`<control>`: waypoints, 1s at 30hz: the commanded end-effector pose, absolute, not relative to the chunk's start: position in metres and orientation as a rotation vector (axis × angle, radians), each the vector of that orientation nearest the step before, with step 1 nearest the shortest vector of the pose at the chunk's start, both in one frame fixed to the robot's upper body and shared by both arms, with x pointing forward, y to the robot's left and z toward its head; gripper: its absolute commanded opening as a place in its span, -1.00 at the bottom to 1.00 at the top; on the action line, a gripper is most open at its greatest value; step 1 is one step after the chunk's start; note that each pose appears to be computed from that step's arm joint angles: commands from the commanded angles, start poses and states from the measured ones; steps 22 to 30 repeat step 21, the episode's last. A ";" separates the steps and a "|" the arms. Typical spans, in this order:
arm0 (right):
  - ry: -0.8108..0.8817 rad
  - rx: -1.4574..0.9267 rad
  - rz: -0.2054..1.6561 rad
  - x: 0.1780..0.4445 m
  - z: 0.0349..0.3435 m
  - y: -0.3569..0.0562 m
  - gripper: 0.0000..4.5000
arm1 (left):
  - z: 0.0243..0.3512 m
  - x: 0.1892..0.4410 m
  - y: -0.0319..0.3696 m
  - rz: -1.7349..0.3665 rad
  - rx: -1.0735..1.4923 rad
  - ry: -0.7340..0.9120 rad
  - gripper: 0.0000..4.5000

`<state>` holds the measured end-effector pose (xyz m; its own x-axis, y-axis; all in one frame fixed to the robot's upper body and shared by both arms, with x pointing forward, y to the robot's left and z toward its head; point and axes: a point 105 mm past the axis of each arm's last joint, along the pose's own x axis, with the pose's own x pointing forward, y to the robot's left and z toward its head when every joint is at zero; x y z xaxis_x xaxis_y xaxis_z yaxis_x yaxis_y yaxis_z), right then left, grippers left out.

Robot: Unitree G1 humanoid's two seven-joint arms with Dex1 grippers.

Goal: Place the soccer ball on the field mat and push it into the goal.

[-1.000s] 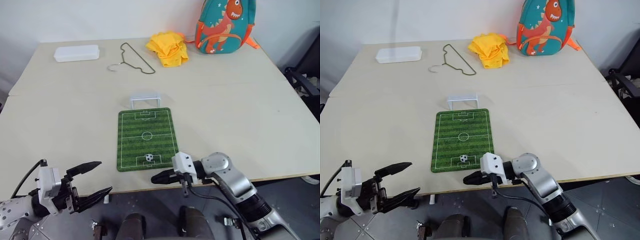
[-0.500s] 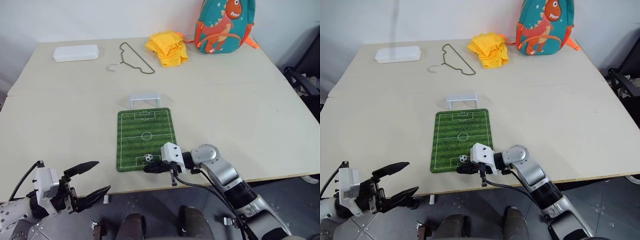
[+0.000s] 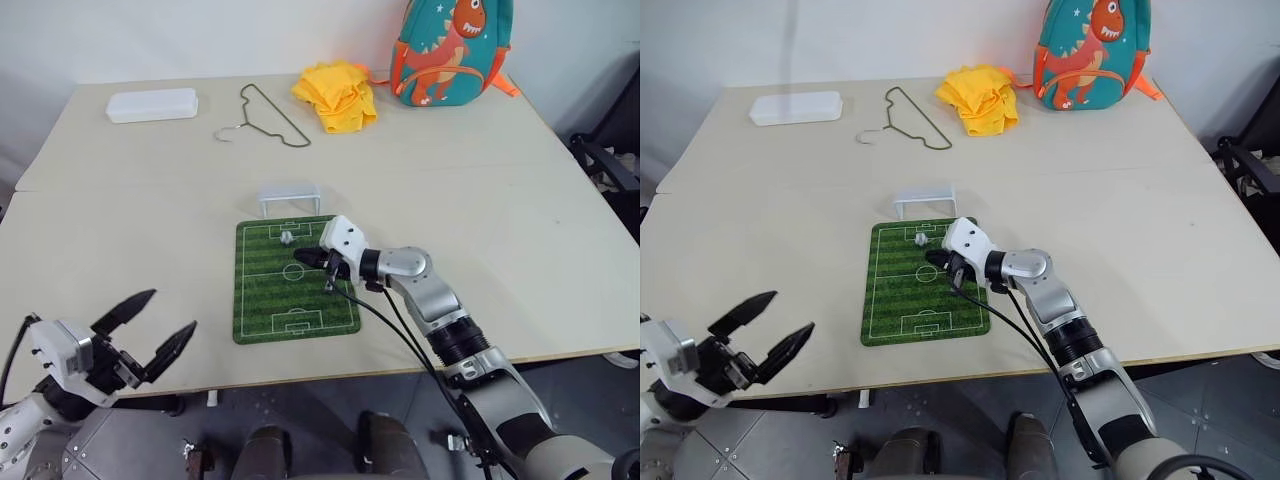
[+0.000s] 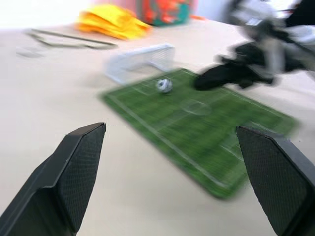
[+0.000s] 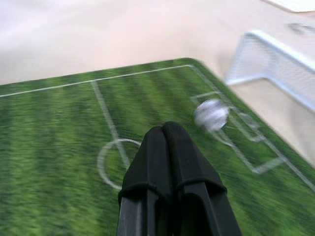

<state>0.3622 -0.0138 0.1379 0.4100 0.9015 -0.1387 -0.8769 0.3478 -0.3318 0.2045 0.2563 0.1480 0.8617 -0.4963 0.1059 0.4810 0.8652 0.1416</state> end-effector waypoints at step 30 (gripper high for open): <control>-0.108 -0.360 1.023 0.288 0.151 -0.240 0.35 | 0.143 0.207 0.263 -0.515 0.299 -0.073 1.00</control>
